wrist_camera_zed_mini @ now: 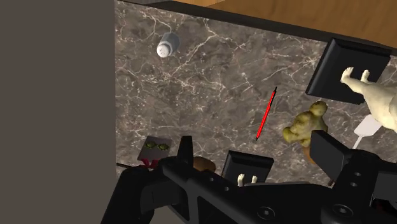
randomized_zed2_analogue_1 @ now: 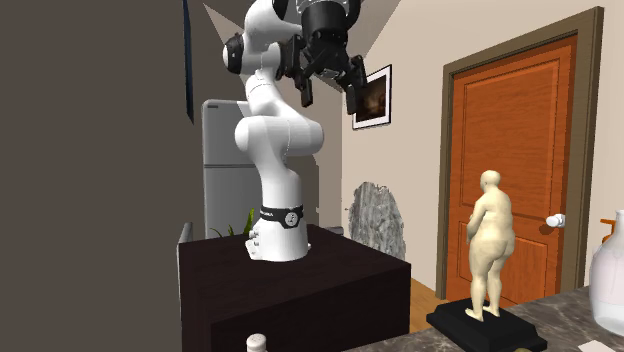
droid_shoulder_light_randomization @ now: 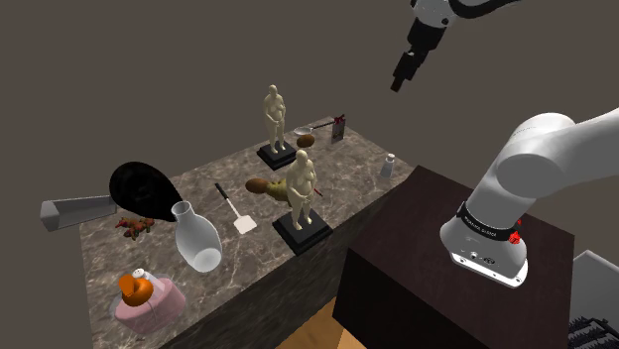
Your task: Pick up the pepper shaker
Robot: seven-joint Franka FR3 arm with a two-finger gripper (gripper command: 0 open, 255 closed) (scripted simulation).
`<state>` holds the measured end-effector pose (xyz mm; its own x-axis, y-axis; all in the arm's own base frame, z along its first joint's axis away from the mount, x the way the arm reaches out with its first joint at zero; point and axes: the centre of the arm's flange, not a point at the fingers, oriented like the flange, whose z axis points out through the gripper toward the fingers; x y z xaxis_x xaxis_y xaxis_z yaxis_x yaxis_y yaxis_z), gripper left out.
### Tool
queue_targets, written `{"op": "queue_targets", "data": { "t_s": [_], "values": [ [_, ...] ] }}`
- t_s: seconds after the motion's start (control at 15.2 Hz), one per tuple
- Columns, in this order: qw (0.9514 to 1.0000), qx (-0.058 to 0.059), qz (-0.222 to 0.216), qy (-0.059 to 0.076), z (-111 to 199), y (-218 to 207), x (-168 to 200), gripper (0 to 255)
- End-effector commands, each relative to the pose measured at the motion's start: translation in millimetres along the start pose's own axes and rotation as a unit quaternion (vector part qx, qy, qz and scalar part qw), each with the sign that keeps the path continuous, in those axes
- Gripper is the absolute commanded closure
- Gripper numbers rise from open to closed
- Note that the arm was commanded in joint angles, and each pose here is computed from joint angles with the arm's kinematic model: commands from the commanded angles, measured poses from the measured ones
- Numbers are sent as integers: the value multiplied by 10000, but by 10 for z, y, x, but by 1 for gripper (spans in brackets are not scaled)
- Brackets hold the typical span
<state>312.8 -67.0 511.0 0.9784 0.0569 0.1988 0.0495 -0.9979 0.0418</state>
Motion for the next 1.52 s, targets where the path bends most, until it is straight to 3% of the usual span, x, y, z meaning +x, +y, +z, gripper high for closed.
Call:
{"op": "queue_targets", "data": {
  "t_s": [0.0,1.45],
  "values": [
    [10000,-28,-5,-1,237,91,-51,0],
    [9994,-313,-23,-126,2903,1021,-565,0]
  ]
}}
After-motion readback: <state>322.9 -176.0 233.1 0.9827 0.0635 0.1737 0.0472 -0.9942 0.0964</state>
